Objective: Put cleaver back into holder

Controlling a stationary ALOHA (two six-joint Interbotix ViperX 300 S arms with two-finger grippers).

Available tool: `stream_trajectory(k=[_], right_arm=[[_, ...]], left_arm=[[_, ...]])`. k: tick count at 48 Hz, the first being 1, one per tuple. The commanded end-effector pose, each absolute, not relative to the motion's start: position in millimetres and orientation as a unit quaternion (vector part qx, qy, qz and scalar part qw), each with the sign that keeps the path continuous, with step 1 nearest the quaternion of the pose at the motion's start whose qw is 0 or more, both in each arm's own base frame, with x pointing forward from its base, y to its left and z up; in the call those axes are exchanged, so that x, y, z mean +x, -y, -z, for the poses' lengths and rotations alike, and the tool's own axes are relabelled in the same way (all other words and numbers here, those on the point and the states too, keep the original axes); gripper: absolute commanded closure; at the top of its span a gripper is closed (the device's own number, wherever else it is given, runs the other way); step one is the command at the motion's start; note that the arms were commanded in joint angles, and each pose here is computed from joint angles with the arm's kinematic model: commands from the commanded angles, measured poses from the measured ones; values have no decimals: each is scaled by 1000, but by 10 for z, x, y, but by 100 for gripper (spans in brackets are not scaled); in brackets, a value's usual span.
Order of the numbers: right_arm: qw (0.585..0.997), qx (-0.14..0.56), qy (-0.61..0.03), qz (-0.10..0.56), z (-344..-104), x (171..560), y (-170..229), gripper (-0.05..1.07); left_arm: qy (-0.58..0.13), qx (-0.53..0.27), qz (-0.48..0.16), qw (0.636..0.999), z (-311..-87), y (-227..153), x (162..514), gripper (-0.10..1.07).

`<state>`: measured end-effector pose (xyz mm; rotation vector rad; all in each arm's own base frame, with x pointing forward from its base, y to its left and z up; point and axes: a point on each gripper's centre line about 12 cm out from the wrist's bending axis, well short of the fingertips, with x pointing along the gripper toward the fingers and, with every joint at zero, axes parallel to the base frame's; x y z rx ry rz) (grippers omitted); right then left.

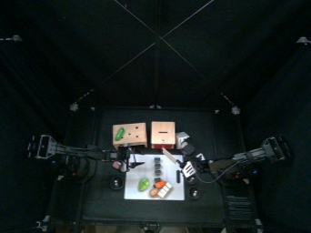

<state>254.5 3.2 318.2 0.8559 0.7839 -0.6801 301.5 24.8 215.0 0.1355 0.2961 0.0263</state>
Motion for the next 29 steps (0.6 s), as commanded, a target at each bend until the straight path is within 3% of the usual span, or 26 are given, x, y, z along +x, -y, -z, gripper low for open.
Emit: stream_trajectory(k=[1,10,29], right_arm=[[771,435,-339,318,-3421,2360,72,74],[757,442,-348,333,-3479,2173,199,74],[701,436,-436,358,-3405,2274,504,74]], left_arm=[[-136,67,-16,988,-2217,-257,2968,11],[-140,59,-21,988,-2179,-265,2896,11],[-150,40,-31,987,-2099,-276,2847,11]])
